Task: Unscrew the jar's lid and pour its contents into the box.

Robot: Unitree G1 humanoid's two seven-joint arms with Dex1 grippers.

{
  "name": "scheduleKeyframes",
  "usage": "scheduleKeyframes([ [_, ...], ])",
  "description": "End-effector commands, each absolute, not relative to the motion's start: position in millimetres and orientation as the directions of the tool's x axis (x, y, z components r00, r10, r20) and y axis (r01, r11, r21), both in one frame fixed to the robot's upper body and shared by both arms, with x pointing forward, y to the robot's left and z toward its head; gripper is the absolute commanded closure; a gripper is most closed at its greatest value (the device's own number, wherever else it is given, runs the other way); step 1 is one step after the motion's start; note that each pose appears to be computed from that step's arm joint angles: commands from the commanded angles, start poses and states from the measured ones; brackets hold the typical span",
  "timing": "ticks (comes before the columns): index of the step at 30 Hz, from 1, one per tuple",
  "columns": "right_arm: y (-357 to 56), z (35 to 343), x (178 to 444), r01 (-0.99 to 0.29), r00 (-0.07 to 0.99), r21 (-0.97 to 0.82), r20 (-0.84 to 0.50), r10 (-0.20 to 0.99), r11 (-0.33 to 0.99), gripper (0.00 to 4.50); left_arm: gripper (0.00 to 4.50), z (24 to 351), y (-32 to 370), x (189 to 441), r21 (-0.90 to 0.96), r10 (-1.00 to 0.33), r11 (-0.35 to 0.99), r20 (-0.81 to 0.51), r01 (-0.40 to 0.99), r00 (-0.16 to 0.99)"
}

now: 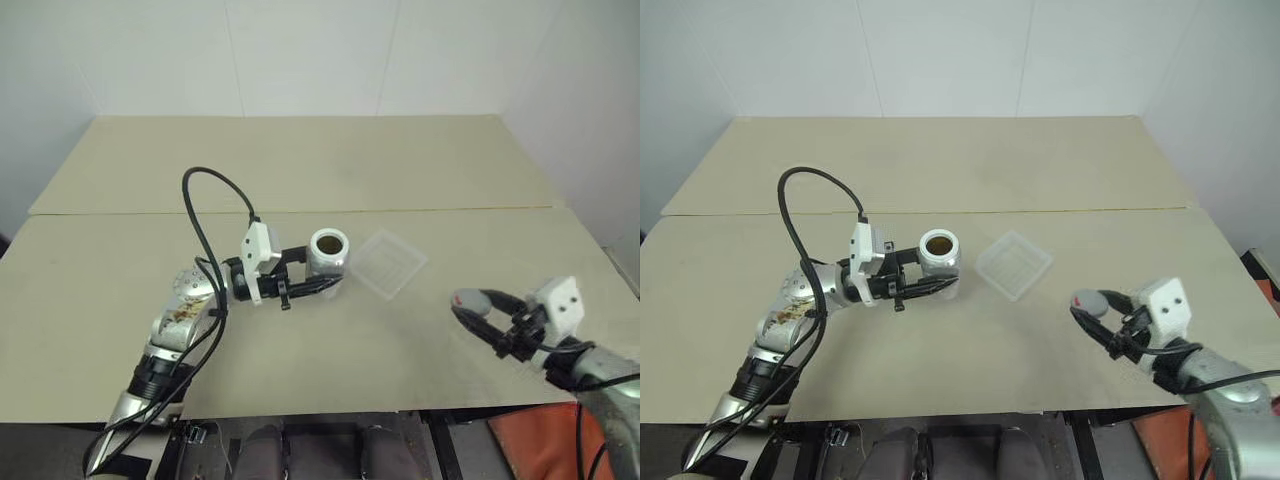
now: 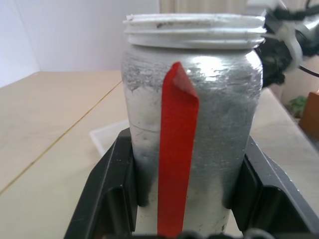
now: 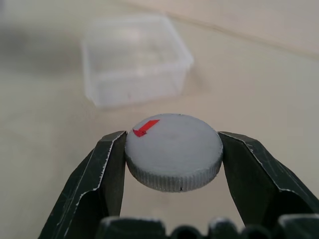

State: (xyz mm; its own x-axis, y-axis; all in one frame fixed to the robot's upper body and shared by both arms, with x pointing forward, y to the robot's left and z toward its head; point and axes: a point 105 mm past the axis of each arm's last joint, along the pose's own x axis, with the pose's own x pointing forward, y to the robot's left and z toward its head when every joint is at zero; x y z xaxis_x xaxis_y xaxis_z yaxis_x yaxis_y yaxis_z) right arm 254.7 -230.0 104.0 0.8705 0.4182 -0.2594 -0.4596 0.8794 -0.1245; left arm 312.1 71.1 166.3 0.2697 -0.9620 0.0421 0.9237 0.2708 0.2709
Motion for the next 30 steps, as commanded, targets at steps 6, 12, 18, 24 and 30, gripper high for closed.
scheduleKeyframes([
  [6, -239.0, 82.2, 266.7, -0.374, 0.899, -0.154, -0.305, 0.316, 0.915, 1.35, 2.50, 170.5, 72.3, 318.8, 0.356, -0.950, 0.301, 0.029, 0.884, 0.312],
  [12, -235.2, 81.4, 264.2, -0.428, 0.875, -0.188, -0.329, 0.354, 0.884, 0.03, 2.50, 169.2, 75.2, 323.0, 0.349, -0.929, 0.358, 0.043, 0.866, 0.367],
  [18, -234.5, 103.3, 258.9, -0.475, 0.867, -0.254, -0.296, 0.400, 0.842, 0.03, 2.50, 175.5, 74.4, 338.1, 0.410, -0.915, 0.382, 0.039, 0.828, 0.402],
  [24, -223.1, 138.3, 250.2, -0.555, 0.830, -0.262, -0.249, 0.500, 0.790, 0.03, 2.50, 181.2, 60.8, 363.1, 0.583, -0.921, 0.285, -0.052, 0.761, 0.386],
  [30, -203.4, 161.1, 240.8, -0.603, 0.797, -0.281, -0.219, 0.562, 0.746, 0.03, 2.50, 185.3, 34.1, 385.6, 0.753, -0.918, 0.070, -0.209, 0.654, 0.338],
])
